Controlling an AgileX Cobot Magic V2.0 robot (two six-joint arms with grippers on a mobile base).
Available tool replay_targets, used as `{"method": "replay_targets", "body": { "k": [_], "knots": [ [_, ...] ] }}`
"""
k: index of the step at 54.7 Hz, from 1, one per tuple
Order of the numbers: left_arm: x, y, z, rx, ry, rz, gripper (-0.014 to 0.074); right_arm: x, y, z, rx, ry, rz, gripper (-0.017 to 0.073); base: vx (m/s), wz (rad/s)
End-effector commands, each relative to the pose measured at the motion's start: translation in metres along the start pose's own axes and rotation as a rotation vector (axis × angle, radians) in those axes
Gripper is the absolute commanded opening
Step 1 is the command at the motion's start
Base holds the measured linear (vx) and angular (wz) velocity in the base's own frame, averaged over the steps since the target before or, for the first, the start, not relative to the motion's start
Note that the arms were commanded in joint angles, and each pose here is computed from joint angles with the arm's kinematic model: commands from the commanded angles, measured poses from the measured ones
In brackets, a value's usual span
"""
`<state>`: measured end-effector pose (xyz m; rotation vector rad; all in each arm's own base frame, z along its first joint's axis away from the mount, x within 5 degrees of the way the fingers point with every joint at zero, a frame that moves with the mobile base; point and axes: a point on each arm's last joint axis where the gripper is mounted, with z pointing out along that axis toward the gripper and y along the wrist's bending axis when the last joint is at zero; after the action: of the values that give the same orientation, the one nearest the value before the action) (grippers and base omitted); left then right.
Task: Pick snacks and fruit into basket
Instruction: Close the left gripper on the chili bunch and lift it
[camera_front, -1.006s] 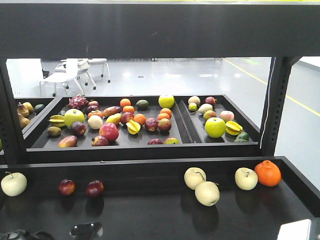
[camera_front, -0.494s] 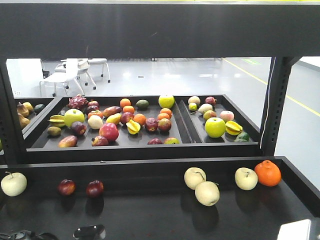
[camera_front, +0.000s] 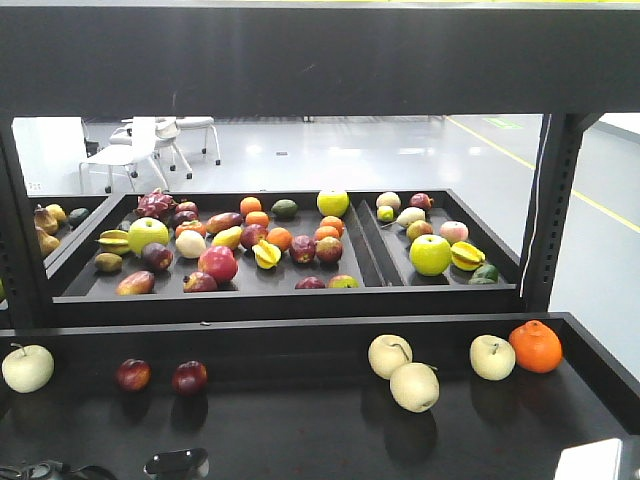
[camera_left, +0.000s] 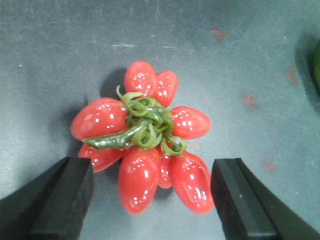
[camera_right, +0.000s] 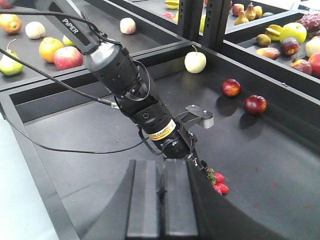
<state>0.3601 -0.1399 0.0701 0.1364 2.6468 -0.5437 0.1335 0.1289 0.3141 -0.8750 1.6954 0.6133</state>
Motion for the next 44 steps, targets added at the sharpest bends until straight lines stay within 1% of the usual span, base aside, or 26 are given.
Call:
{"method": "replay_targets", "body": {
  "k": [1, 9, 15, 21, 32, 38, 44],
  "knots": [
    [-0.017, -0.009, -0.016, 0.007, -0.061, 0.061, 0.0586, -0.013, -0.003, -0.004, 0.026, -0.050, 0.005, -0.0008, 0.00, 0.00],
    [-0.017, -0.009, -0.016, 0.008, -0.061, 0.061, 0.0577, -0.013, -0.002, -0.004, 0.023, -0.049, 0.004, -0.0008, 0.00, 0.00],
    [-0.017, -0.010, -0.016, 0.015, -0.057, 0.061, 0.0540, -0.013, -0.002, -0.004, 0.023, -0.049, 0.004, -0.0008, 0.00, 0.00],
    [-0.017, -0.010, -0.016, 0.015, -0.057, 0.060, 0.0477, -0.013, -0.002, -0.004, 0.023, -0.049, 0.004, -0.0008, 0.00, 0.00],
    [-0.015, -0.009, -0.014, 0.018, -0.048, 0.058, 0.0316, -0.013, -0.002, -0.004, 0.023, -0.049, 0.004, -0.0008, 0.00, 0.00],
    [-0.010, -0.009, -0.005, 0.055, -0.005, 0.052, 0.0248, -0.013, -0.002, -0.004, 0.023, -0.049, 0.004, -0.0008, 0.00, 0.00],
    [-0.004, -0.009, 0.002, 0.084, 0.034, 0.046, 0.0206, -0.013, -0.002, -0.004, 0.023, -0.049, 0.005, -0.0008, 0.00, 0.00]
  ]
}}
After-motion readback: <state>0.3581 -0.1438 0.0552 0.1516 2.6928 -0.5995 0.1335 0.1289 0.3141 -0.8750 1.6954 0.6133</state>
